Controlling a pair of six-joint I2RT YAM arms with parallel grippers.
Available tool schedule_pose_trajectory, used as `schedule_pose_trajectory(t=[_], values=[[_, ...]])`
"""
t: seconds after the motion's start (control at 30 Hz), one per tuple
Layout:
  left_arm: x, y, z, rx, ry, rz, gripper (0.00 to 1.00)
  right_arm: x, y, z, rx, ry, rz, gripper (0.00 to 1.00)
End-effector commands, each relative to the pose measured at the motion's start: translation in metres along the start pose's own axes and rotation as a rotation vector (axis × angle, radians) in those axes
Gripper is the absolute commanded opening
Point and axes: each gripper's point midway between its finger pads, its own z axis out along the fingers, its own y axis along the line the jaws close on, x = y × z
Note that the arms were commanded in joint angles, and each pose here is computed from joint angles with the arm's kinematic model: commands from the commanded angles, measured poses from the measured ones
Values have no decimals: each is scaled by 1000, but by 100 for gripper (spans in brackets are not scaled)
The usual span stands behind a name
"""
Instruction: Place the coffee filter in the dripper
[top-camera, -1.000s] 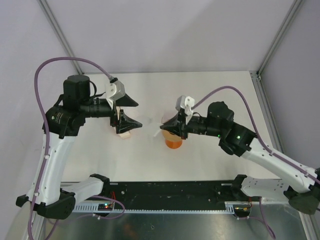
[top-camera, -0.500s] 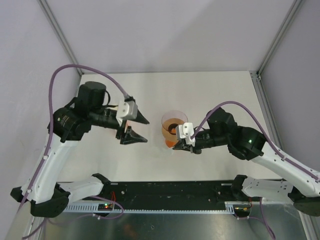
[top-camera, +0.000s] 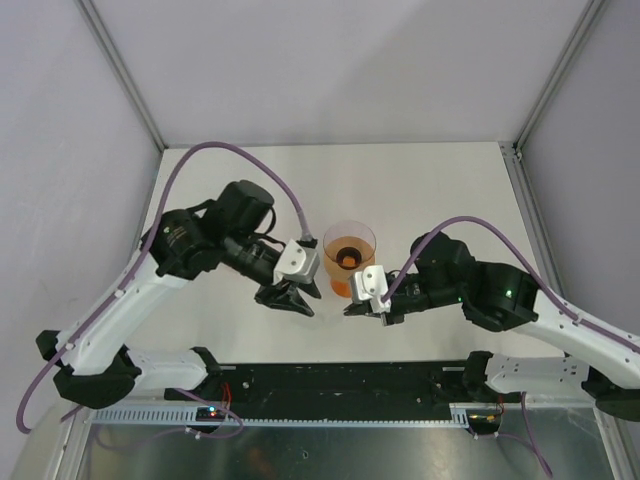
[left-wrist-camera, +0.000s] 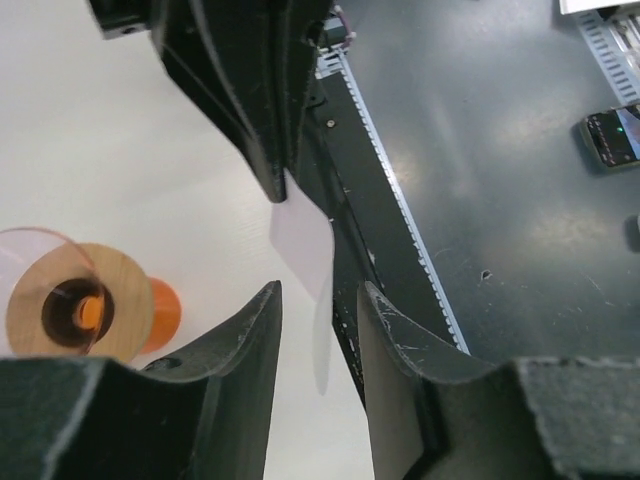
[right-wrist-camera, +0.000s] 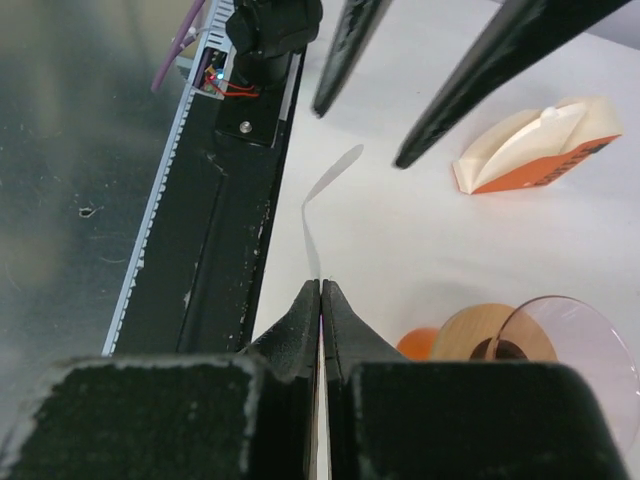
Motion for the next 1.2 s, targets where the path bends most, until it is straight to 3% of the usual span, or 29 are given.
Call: schedule_pose_trajectory(t=[0.0, 0.23, 0.43, 0.73, 0.97, 1.17], values=[[-4, -8, 10, 41, 16, 51, 40, -29, -11, -17, 89, -69, -20, 0], [-5, -4, 14, 24, 36, 43, 29, -32, -20, -12, 139, -69, -25, 0], [-8, -7, 11, 16, 24, 55, 11, -35, -21, -11, 143, -79, -36, 0], [-21, -7, 7, 5, -1, 38, 1, -23, -29, -10, 184, -24, -17, 0], [-8, -3, 12, -12, 36, -29, 0, -16, -32, -7, 188, 10, -36, 0], [0, 6, 11, -60, 75, -42, 28, -19, -33, -8, 192, -3, -44, 0]])
